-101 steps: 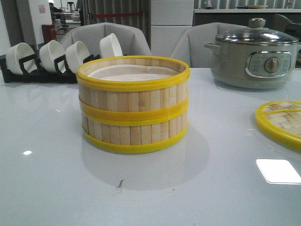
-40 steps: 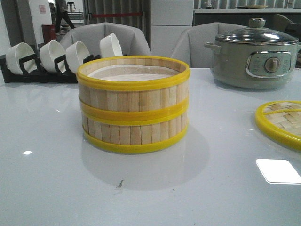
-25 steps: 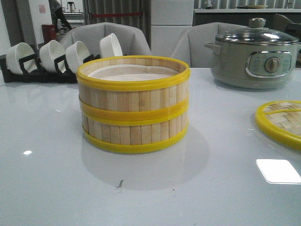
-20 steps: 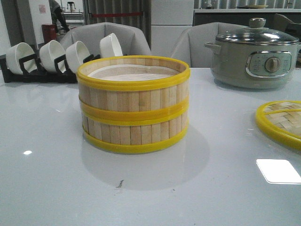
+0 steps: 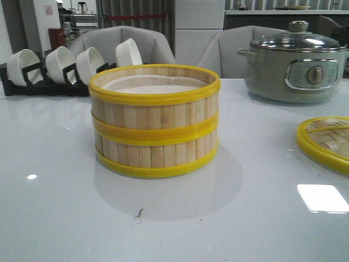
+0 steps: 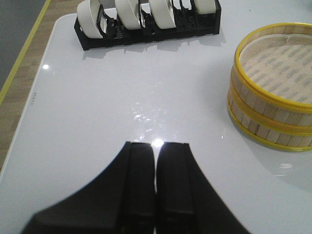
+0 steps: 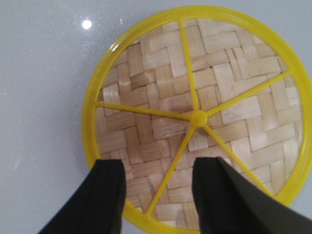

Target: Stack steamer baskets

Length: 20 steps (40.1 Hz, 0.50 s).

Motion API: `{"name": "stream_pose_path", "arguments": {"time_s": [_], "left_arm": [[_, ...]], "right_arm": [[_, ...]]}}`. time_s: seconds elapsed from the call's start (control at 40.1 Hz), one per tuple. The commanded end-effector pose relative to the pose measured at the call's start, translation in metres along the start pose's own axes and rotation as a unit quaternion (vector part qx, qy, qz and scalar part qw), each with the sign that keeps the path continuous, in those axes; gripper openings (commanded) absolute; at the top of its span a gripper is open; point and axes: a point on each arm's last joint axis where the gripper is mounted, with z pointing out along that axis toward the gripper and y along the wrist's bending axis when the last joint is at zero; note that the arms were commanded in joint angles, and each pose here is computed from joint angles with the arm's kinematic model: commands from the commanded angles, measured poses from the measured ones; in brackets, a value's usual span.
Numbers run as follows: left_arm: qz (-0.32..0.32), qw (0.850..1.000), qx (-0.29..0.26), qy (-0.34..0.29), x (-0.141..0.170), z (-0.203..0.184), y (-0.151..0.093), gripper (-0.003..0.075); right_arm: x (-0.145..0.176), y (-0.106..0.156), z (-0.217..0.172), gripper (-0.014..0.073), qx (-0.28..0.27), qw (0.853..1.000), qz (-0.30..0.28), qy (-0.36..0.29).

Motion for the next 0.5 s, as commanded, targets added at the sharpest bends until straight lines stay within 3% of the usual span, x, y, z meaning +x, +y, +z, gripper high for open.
{"name": "stream_pose_path", "arguments": {"time_s": [0.0, 0.125, 0.349, 0.474], "left_arm": [[-0.003, 0.999, 0.005, -0.050, -0.012, -0.006, 0.000, 0.0092], [-0.003, 0.999, 0.005, -0.050, -0.012, -0.006, 0.000, 0.0092], [-0.003, 0.999, 0.005, -0.050, -0.012, -0.006, 0.000, 0.0092], [-0.003, 0.999, 0.005, -0.050, -0.012, -0.006, 0.000, 0.0092]], "right_arm": [[-0.018, -0.002, -0.011, 0.0423, 0.007, 0.999, -0.012, -0.044], [-0.018, -0.004, 0.001, 0.0412, 0.018, 0.999, -0.023, -0.035], [-0.019, -0.005, 0.004, 0.0266, 0.019, 0.999, -0.026, -0.041], [-0.018, -0.005, 0.004, 0.0256, 0.020, 0.999, -0.025, -0.034]]}}
